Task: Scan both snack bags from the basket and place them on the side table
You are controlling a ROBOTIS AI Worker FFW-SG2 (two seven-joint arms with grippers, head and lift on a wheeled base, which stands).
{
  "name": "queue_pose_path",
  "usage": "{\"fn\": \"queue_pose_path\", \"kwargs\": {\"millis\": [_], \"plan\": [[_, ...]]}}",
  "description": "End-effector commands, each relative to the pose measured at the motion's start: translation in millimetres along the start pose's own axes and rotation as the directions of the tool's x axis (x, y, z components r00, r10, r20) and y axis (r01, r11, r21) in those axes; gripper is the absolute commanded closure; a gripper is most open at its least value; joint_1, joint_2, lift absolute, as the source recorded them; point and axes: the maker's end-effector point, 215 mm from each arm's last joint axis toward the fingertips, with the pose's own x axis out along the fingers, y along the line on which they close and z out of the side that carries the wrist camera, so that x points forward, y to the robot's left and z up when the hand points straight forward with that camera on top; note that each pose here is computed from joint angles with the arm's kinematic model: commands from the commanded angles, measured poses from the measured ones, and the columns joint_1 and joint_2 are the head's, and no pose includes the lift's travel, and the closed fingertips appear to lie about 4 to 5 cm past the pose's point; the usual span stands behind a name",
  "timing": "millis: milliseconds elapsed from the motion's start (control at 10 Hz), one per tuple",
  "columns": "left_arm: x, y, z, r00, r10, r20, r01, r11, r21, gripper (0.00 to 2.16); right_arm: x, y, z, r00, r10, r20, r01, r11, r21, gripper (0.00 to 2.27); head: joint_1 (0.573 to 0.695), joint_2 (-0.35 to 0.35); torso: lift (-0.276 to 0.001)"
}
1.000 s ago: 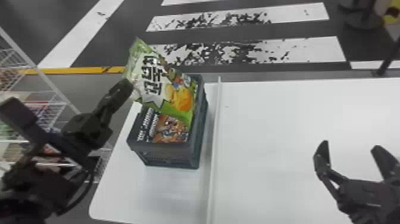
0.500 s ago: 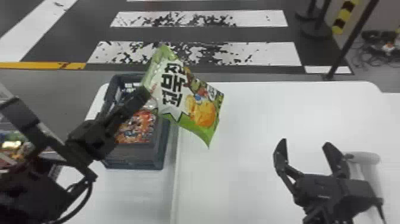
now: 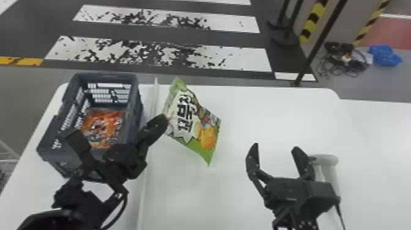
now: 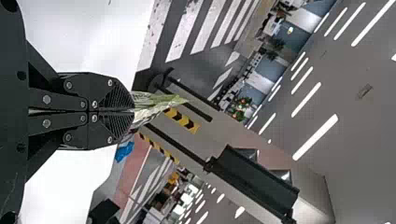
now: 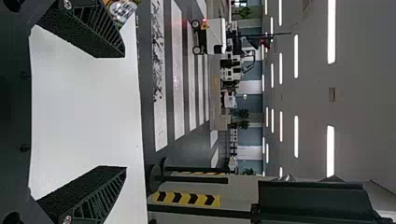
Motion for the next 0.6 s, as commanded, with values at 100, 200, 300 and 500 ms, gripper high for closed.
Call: {"fn": "queue_pose_path", "kwargs": {"millis": [100, 200, 300, 500], "plan": [[29.0, -29.4, -49.4, 0.994, -0.069, -0.088, 0.068, 0.998, -0.017, 2.14, 0.0, 0.7, 1.1, 1.000, 0.000, 0.002, 0.000, 1.000, 0.002, 0.06, 0.695, -0.165, -0.075], [35.3, -33.9, -67.4, 0.989, -0.080, -0.122, 0.078, 0.997, -0.020, 2.14, 0.1, -1.0, 0.2, 1.000, -0.002, 0.000, 0.002, 1.000, 0.000, 0.06, 0.695, -0.198, -0.075], [38.3, -36.0, -81.4, 0.985, -0.076, -0.154, 0.077, 0.997, -0.001, 2.14, 0.2, -1.8, 0.2, 1.000, -0.003, 0.001, 0.003, 1.000, -0.001, 0.06, 0.695, -0.213, -0.075], [41.5, -37.5, -99.6, 0.981, -0.012, -0.195, 0.023, 0.998, 0.052, 0.23, 1.6, -1.7, 0.5, 1.000, -0.003, 0.002, 0.003, 1.000, -0.001, 0.06, 0.695, -0.246, -0.075]]}}
